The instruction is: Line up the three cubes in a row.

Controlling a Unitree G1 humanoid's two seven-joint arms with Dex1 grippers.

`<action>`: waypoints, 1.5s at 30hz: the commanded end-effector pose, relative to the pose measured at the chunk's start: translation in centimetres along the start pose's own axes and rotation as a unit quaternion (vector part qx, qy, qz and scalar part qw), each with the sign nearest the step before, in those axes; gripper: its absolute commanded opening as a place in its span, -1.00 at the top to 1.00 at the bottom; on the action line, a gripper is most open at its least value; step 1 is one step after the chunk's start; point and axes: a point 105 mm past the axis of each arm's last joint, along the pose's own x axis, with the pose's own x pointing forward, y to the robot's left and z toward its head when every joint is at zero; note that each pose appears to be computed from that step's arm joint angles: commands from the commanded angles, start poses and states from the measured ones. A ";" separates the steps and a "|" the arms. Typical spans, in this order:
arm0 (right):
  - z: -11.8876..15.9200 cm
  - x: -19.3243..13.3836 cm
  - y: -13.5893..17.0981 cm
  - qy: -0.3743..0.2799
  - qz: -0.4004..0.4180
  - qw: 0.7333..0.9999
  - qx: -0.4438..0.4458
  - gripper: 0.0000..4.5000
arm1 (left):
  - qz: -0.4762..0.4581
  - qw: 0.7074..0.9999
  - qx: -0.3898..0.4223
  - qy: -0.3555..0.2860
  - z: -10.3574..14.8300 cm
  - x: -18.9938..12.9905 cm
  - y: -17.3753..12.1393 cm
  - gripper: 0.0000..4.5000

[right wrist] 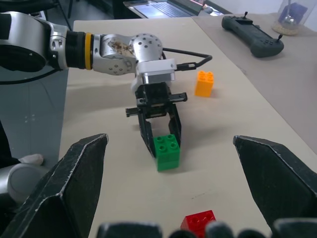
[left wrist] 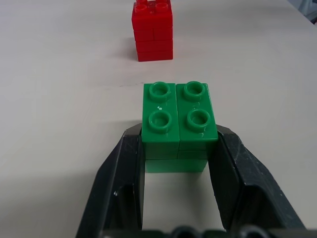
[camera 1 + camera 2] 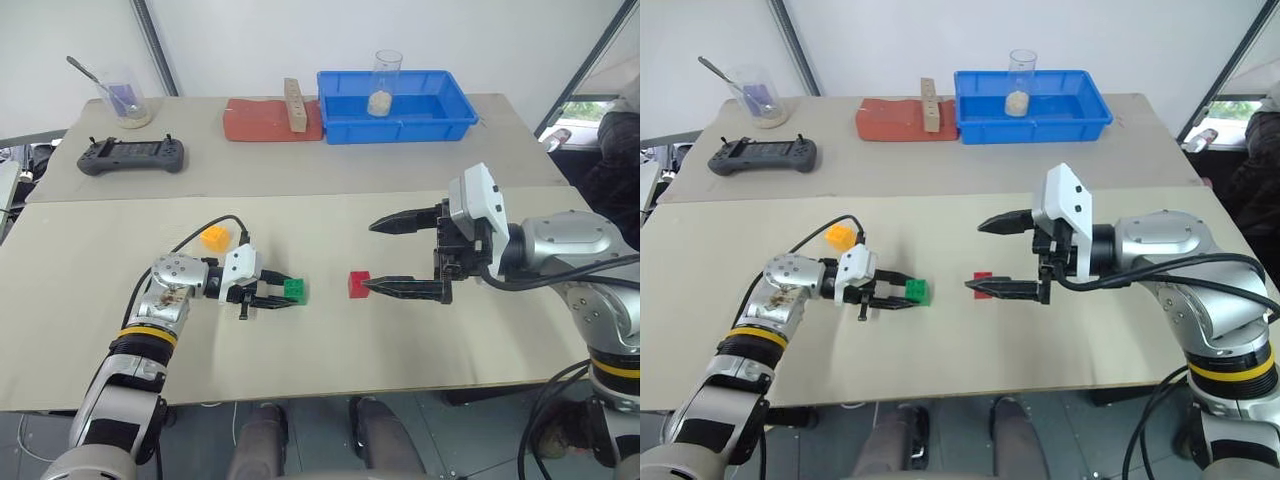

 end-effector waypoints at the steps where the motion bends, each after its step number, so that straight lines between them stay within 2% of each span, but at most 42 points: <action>1: 1.1 -0.6 -0.1 -0.011 -0.015 1.000 -0.019 -1.00 | 0.001 1.000 0.019 0.010 0.3 0.7 0.7 0.42; 16: 0.4 -0.8 0.1 -0.012 -0.023 1.000 -0.013 -1.00 | -0.014 0.999 0.030 0.003 0.8 2.8 1.2 0.42; 18: 0.3 -0.7 0.1 -0.012 -0.023 1.000 -0.013 -1.00 | -0.017 0.999 0.030 -0.003 1.0 3.0 1.2 -0.04; 22: 0.2 -0.7 0.2 -0.013 -0.024 1.000 -0.012 -1.00 | -0.022 0.999 0.031 -0.002 0.9 3.0 1.1 -0.84; 23: 0.2 -0.7 0.2 -0.013 -0.024 1.000 -0.012 -1.00 | -0.022 0.999 0.030 -0.002 0.9 3.0 1.1 -0.99; 28: 0.1 -0.7 0.1 -0.012 -0.023 1.000 -0.011 -1.00 | -0.016 0.999 0.030 -0.004 1.1 2.3 1.2 -0.99; 35: -0.1 -0.6 0.2 -0.014 -0.016 1.000 -0.011 -1.00 | 0.028 0.999 0.033 -0.010 2.3 -0.9 1.4 -0.99; 41: 0.1 -0.1 0.3 -0.022 -0.010 1.000 -0.016 -1.00 | 0.199 0.978 0.005 -0.060 5.1 -5.6 2.3 -0.99; 43: 0.4 0.3 0.2 -0.029 -0.011 0.999 -0.014 -1.00 | 0.289 0.952 -0.034 -0.094 5.4 -7.4 3.2 -0.99; 45: 0.7 0.7 0.2 -0.033 -0.010 0.999 -0.016 -1.00 | 0.354 0.928 -0.057 -0.097 4.6 -9.3 3.4 -0.99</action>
